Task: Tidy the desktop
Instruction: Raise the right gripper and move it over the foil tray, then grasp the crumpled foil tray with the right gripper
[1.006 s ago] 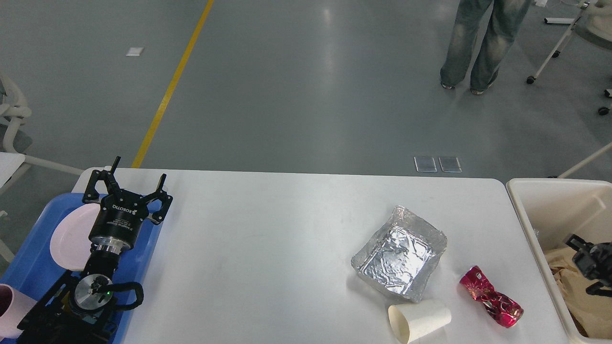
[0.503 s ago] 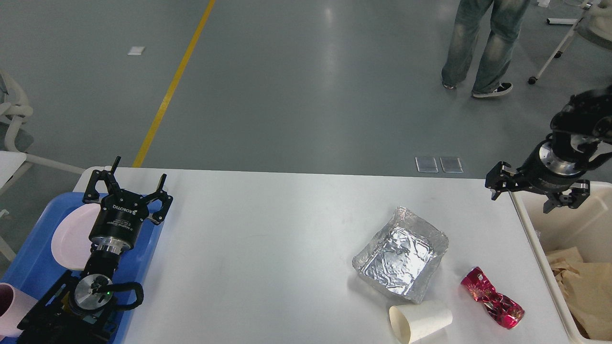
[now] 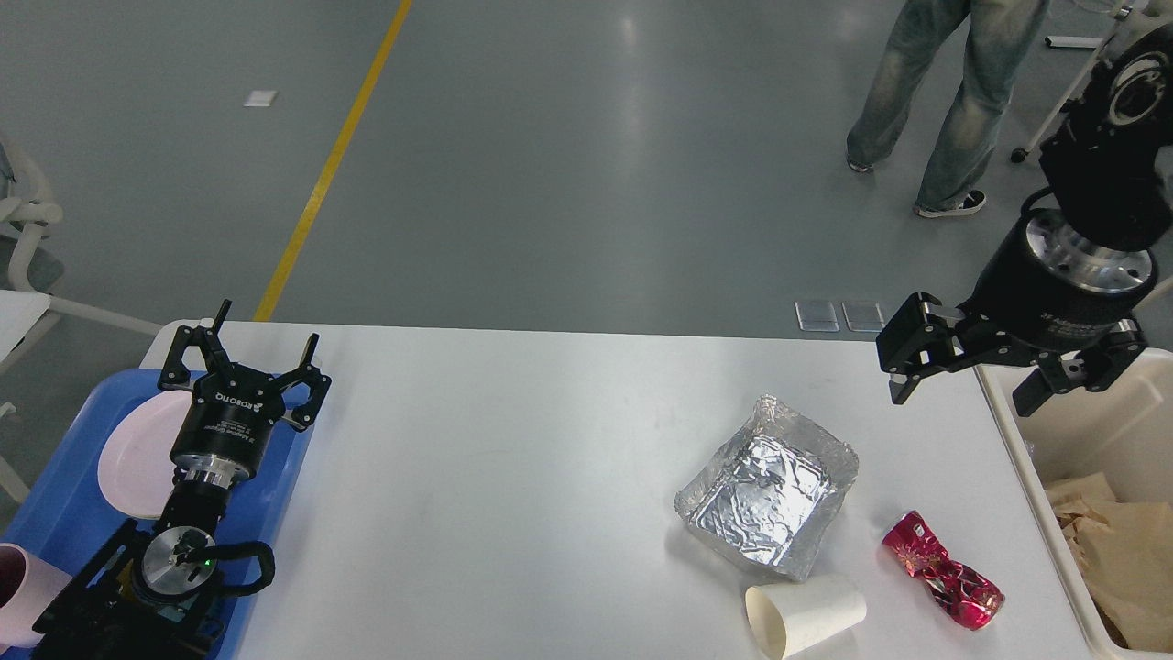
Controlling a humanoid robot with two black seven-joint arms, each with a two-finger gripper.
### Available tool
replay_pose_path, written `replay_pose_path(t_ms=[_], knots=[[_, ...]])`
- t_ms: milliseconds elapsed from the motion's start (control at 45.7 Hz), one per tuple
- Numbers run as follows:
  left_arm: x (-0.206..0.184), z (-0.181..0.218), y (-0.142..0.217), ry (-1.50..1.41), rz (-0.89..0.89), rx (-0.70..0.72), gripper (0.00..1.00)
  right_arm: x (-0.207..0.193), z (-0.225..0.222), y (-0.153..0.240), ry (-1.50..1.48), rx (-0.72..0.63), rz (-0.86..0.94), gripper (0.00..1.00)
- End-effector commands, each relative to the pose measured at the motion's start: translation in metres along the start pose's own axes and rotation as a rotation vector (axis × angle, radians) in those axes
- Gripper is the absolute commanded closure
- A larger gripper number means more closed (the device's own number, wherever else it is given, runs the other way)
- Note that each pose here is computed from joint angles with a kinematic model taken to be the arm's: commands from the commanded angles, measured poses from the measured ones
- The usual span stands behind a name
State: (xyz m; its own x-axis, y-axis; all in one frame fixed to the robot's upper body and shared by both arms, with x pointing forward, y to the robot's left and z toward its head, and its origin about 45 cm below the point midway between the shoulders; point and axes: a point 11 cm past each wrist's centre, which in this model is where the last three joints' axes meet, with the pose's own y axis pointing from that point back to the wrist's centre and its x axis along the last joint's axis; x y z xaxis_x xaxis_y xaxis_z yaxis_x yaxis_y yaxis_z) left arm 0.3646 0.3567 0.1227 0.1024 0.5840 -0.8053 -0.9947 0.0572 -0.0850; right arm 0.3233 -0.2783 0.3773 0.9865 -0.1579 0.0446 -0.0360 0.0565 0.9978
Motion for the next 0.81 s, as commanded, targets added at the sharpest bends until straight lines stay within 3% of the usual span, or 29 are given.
replay_pose_path(t_ms=[0, 306, 503, 787], knots=[[0.000, 0.000, 0.000, -0.001, -0.001, 0.000, 0.04, 0.000, 0.002, -0.002, -0.022, 0.004, 0.000, 0.00], [0.001, 0.000, 0.001, -0.001, 0.002, 0.001, 0.04, 0.001, 0.010, -0.059, -0.133, 0.005, -0.015, 0.01], [0.000, 0.000, 0.000, 0.000, -0.001, 0.001, 0.04, 0.007, 0.017, -0.135, -0.301, -0.022, 0.054, 0.01], [0.000, 0.000, 0.000, 0.000, 0.001, -0.001, 0.04, -0.011, -0.020, -0.226, -0.351, 0.022, 0.019, 0.06]])
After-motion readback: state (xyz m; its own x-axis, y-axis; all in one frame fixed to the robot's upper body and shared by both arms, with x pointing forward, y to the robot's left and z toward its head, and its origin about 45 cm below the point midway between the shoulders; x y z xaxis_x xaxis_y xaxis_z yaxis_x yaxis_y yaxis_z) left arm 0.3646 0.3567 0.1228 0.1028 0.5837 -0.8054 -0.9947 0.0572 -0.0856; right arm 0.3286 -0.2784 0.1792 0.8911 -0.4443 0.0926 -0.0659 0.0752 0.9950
